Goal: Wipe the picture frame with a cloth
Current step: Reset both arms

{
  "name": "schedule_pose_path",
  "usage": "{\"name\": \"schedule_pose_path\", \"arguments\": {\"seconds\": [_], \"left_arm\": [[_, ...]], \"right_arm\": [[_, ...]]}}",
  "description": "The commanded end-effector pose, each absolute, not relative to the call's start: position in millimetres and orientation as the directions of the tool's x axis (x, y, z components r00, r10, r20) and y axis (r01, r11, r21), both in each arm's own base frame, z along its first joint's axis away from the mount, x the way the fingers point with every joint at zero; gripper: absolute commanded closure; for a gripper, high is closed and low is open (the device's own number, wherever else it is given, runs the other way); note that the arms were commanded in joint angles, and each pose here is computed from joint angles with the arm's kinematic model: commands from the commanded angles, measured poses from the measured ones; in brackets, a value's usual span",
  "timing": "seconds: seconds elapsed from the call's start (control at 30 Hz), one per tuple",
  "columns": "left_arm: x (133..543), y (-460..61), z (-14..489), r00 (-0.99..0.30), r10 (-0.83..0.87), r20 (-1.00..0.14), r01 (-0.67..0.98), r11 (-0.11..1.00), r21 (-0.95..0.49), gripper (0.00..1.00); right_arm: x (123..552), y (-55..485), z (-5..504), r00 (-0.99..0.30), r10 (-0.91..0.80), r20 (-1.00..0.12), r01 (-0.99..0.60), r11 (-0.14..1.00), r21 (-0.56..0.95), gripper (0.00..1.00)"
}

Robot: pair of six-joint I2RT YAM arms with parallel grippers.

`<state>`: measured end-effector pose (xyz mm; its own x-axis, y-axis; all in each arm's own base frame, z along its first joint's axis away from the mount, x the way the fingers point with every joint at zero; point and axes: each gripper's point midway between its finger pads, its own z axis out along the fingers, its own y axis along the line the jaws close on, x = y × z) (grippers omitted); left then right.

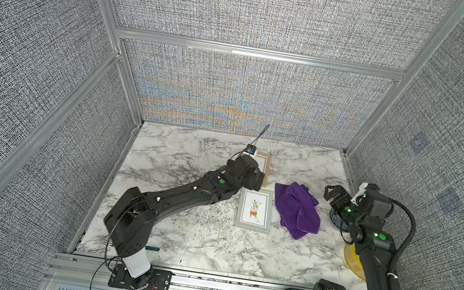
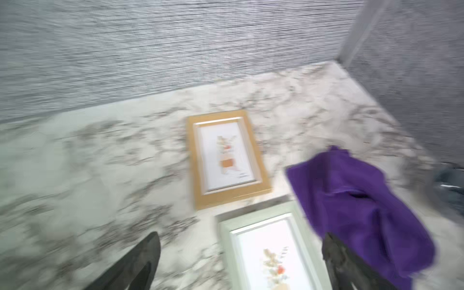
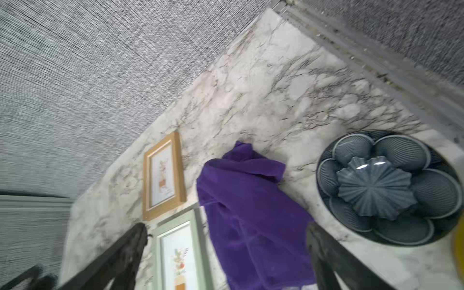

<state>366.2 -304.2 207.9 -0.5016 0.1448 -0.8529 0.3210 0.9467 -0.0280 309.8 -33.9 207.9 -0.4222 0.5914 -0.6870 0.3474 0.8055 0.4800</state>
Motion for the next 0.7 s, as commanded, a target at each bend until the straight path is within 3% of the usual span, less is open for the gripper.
{"name": "schedule_pose_path", "arguments": {"seconds": [0.0,0.13,0.33,0.5,0.67], "left_arm": [[381,-199,217,-0.430,0.165,-0.888,-0.027,0.980,0.196,0.00],[373,-114,215,-0.381,0.134,-0.915,-0.238,0.942,0.238,0.00],[348,-8,197,-0.314,0.025,-0.949,-0.496,0.848,0.187,0.00],[342,24,185,-0.271,-0.019,-0.962,-0.524,0.842,0.131,0.00],[353,25,161,-0.330,0.096,-0.939,-0.441,0.864,0.243,0.01]], "right_arm": [[325,-52,211,-0.333,0.428,-0.840,0.340,0.886,0.316,0.01],[338,-41,191,-0.331,0.300,-0.895,0.287,0.935,0.208,0.01],[352,-21,166,-0.319,0.048,-0.947,0.202,0.979,-0.018,0.01],[363,-1,143,-0.327,-0.069,-0.942,0.133,0.984,-0.118,0.01],[370,20,130,-0.294,-0.144,-0.945,0.041,0.986,-0.163,0.01]]}}
